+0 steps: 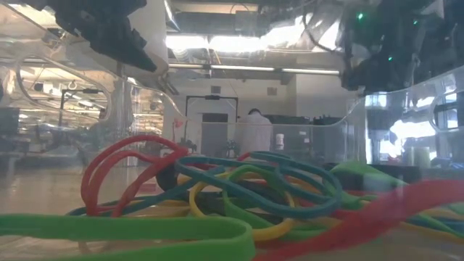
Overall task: Pick and place rubber bands into bin
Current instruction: Put the black rubber band into the transparent bin
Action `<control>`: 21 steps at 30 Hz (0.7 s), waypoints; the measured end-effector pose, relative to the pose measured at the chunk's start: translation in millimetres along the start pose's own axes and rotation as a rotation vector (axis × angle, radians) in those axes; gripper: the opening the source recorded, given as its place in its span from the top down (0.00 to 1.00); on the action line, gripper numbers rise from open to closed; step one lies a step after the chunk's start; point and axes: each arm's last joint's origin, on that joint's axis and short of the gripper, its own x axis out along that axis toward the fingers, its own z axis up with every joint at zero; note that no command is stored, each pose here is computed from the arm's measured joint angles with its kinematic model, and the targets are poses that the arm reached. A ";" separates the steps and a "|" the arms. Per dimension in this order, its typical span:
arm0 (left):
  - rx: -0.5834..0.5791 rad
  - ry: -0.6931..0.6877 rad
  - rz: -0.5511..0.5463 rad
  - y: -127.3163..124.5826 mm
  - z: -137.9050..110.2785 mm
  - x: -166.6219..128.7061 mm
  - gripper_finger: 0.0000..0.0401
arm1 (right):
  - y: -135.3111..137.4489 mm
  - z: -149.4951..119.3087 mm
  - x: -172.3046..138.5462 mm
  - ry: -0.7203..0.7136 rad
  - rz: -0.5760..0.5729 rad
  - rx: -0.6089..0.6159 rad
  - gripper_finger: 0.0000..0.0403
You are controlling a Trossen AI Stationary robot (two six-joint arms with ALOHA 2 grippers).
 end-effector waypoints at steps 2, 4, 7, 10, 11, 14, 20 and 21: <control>-0.016 0.000 0.010 0.3 0.0 0.0 0.99 | -5.2 5.0 5.8 -0.023 0.007 0.065 0.50; -0.025 0.000 0.017 0.5 0.0 0.0 0.99 | -8.2 9.3 10.5 -0.051 0.022 0.100 0.42; -0.026 -0.001 0.026 0.8 0.0 0.0 1.00 | -9.9 12.3 16.1 -0.080 0.041 0.126 0.30; -0.025 -0.001 0.030 0.9 0.0 0.0 0.99 | -12.8 10.1 22.3 -0.060 0.021 0.156 0.20; -0.025 -0.001 0.030 0.9 0.0 0.0 0.99 | -13.4 8.7 25.4 -0.052 0.013 0.166 0.17; -0.025 0.000 0.032 1.0 -0.1 0.0 0.99 | -14.9 3.9 36.3 -0.025 -0.011 0.174 0.11; -0.023 0.004 0.062 1.9 -0.6 0.0 0.99 | -9.6 4.5 55.7 -0.001 -0.010 0.220 0.11; -0.023 0.004 0.063 2.0 -0.6 0.0 0.99 | -8.3 4.6 58.8 0.015 -0.002 0.222 0.12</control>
